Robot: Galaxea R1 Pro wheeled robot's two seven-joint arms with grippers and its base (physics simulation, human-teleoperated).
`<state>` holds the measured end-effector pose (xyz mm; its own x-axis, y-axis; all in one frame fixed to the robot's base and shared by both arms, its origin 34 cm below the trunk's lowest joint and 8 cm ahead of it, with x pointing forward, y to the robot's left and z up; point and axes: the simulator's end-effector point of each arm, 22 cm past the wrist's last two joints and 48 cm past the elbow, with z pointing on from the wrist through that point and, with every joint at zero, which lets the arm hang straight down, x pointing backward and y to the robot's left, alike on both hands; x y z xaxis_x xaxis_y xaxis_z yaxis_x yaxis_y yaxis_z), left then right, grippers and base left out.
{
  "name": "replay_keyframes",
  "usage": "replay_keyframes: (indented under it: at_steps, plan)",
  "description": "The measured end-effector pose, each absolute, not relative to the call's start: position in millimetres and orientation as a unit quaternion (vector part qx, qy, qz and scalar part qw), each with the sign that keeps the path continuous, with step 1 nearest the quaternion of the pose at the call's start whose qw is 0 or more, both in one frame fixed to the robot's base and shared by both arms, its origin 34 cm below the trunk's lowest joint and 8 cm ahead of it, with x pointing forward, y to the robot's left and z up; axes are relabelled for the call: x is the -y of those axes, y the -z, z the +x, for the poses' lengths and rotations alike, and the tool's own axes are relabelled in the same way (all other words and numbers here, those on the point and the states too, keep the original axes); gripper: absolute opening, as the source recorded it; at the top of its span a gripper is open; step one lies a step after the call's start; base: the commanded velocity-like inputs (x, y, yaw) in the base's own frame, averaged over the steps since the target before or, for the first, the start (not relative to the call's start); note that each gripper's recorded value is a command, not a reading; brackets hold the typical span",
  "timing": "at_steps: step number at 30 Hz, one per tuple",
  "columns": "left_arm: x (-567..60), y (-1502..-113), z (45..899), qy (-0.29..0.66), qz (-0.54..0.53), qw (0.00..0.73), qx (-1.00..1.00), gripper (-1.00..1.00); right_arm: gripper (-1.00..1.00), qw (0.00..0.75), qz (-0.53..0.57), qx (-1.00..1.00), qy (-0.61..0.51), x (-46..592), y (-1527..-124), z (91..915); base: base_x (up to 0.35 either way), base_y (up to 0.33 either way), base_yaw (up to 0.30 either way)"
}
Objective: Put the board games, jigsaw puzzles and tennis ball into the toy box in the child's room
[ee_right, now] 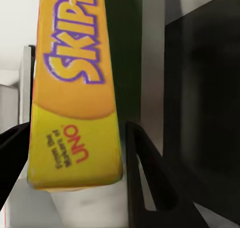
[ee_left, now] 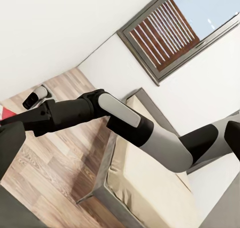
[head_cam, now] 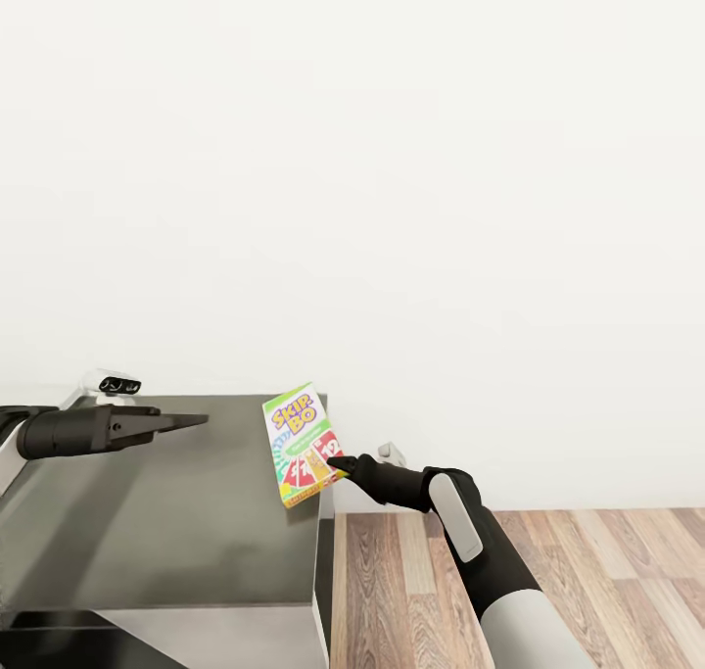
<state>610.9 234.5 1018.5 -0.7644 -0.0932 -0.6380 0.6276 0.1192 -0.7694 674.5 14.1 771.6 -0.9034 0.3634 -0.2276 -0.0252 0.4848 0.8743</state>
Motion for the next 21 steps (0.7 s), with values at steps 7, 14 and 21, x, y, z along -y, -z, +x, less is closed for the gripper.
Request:
replay_keyframes:
  at_steps: [7, 14, 21]
  plan:
    - [-234.5, -1030.1, 611.2, 0.635, 0.193, 0.284, -0.692, 1.0, -1.0, 0.196, 0.099, -0.842, -0.494, -13.3, -781.4, 674.6, -0.017, 0.0, 0.0]
    - [-234.5, -1041.0, 611.5, 0.635, 0.193, 0.283, -0.692, 1.0, -1.0, 0.196, 0.102, -0.839, -0.497, -14.1, -794.5, 675.6, -0.148, 0.0, 0.0]
    - [-234.3, -1053.2, 611.8, 0.636, 0.193, 0.285, -0.691, 1.0, -1.0, 0.196, 0.104, -0.839, -0.497, -13.0, -805.7, 676.5, -0.011, 0.0, 0.0]
